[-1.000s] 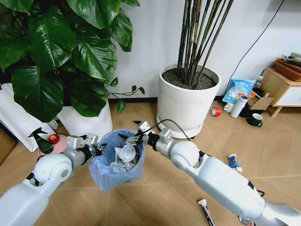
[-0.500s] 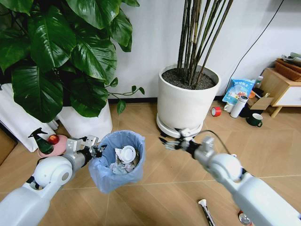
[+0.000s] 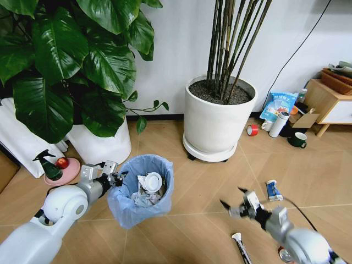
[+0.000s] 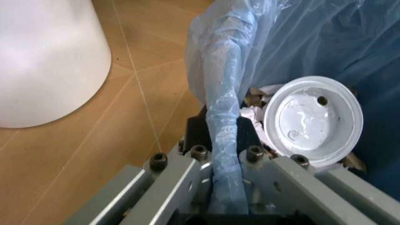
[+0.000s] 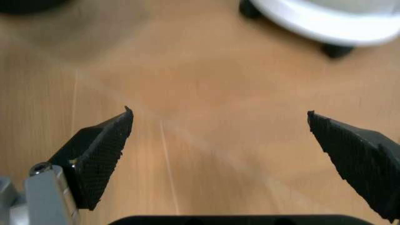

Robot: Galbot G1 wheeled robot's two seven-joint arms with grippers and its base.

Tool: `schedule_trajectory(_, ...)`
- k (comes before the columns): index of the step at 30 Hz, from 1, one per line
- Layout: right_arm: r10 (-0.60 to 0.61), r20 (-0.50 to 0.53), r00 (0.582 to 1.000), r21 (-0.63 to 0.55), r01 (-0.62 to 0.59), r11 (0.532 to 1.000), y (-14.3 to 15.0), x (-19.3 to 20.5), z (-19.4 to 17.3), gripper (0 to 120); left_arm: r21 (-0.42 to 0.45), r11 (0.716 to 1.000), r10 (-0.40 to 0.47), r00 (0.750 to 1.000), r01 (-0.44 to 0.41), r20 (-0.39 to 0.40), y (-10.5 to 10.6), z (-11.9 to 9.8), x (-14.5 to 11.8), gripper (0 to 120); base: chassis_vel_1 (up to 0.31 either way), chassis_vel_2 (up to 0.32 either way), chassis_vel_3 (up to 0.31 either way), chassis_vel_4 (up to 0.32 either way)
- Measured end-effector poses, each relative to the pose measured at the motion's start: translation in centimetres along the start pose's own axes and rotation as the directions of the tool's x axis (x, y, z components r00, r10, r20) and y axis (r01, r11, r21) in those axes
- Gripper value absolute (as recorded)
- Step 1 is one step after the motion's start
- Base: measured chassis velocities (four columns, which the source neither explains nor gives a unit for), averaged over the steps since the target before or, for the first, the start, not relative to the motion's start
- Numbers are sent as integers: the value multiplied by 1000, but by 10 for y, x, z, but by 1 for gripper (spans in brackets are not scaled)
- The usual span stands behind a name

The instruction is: Pick up the trash bin and place the garbage on the floor into it.

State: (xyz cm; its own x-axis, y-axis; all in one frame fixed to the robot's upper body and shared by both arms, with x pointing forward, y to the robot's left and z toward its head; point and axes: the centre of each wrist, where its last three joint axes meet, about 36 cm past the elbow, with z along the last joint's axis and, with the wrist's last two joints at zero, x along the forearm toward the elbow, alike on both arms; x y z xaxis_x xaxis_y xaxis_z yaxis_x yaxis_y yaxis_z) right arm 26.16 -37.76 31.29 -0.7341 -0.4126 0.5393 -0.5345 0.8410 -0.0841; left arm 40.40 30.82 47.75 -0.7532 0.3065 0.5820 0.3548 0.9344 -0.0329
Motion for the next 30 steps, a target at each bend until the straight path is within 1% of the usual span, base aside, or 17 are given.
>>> schedule_trajectory(1, 0, -29, 1000, 3, 0, 1000, 2, 6, 15, 100, -1, 1000, 0, 1000, 0, 0, 0, 0, 0, 0, 0, 0, 0, 0)
schedule_trajectory(2, 0, -29, 1000, 3, 0, 1000, 2, 6, 15, 100, -1, 1000, 0, 1000, 0, 0, 0, 0, 0, 0, 0, 0, 0, 0)
schedule_trajectory(6, 14, -102, 995, -28, -17, 999, 4, 23, 54, 100, -3, 1000, 3, 1000, -3, 0, -2, 0, 1, 0, 0, 0, 0, 0)
schedule_trajectory(7, 14, -102, 995, -28, -17, 999, 4, 23, 54, 100, -3, 1000, 3, 1000, -3, 0, -2, 0, 1, 0, 0, 0, 0, 0)
schedule_trajectory(10, 22, -137, 990, -59, -31, 998, 8, 30, 78, 100, -4, 1000, 7, 1000, -7, -1, -4, 2, 2, 0, 0, 0, 0, 0)
schedule_trajectory(12, 23, -145, 989, -70, -34, 997, 10, 30, 86, 100, -4, 1000, 7, 1000, -7, -3, -4, 3, 2, 0, 0, 0, 0, 0)
schedule_trajectory(16, 30, -166, 986, -136, -53, 989, 24, 20, 107, 100, -10, 1000, 7, 1000, -7, -6, -5, 3, 4, 0, 0, 0, 0, 0)
schedule_trajectory(22, 33, -177, 984, -174, -65, 983, 31, 9, 113, 100, -14, 1000, 7, 1000, -7, -4, -7, 3, 5, 0, 0, 0, 0, 0)
schedule_trajectory(30, 40, -201, 979, -201, -81, 976, 22, -4, 111, 98, -16, 1000, 9, 1000, -9, -6, -9, 4, 7, 0, 0, 0, 0, 0)
